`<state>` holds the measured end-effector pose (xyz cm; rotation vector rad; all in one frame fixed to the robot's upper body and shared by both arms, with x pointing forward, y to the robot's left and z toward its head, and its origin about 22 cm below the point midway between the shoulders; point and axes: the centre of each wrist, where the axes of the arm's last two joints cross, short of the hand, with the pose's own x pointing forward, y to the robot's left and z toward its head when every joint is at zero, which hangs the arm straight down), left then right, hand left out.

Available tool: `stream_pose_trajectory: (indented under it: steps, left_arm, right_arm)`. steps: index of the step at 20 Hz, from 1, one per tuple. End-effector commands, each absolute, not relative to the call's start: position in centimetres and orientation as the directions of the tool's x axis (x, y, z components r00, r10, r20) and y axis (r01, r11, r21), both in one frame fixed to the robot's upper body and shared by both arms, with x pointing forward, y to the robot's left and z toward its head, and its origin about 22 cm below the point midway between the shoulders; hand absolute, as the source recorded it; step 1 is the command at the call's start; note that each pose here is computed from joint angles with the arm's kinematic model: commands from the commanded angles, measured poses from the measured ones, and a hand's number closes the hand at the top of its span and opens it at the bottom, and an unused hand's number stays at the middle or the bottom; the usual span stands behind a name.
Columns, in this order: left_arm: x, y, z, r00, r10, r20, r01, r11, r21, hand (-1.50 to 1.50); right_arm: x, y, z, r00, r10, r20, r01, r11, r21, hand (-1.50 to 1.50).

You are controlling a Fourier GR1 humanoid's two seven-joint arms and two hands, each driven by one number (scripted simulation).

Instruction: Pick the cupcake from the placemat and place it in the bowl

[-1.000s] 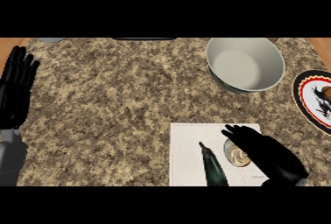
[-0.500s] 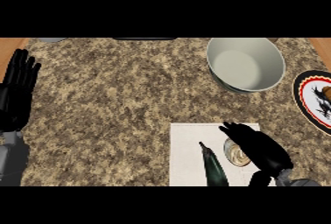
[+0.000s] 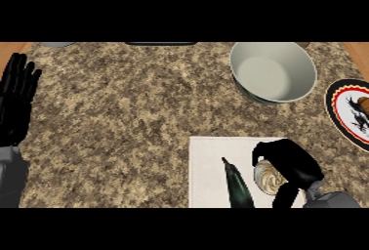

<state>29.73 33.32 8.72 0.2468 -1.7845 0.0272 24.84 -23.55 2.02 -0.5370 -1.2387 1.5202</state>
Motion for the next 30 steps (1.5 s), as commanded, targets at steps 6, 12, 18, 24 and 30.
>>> stream_pose_trajectory:
  steps: [6,12,18,24,30]
  left_arm:
    - [29.0,33.2,7.7,-0.199,-0.147,0.969,-0.197,0.975,0.107,0.0]
    - [29.4,33.4,8.3,-0.21,-0.136,0.968,-0.192,0.977,0.096,0.0]
    - [29.8,31.6,7.2,-0.225,-0.13,0.966,-0.158,0.983,0.095,0.0]
    - [30.8,32.1,7.4,-0.208,-0.139,0.968,-0.176,0.979,0.103,0.0]
    - [29.9,32.4,8.5,-0.221,-0.151,0.964,-0.184,0.977,0.111,0.0]
  right_arm:
    - [24.8,-38.1,4.6,-0.038,0.985,0.166,-0.355,0.141,-0.924,1.5]
    - [22.0,-52.1,10.4,0.315,0.944,0.101,-0.269,0.191,-0.944,1.5]
    - [20.8,-58.3,14.6,0.389,0.918,0.078,-0.12,0.134,-0.984,1.5]
    - [20.7,-60.3,20.4,0.275,0.941,0.199,0.007,0.205,-0.979,1.5]
    - [21.0,-60.3,25.3,0.097,0.956,0.277,0.173,0.258,-0.951,1.5]
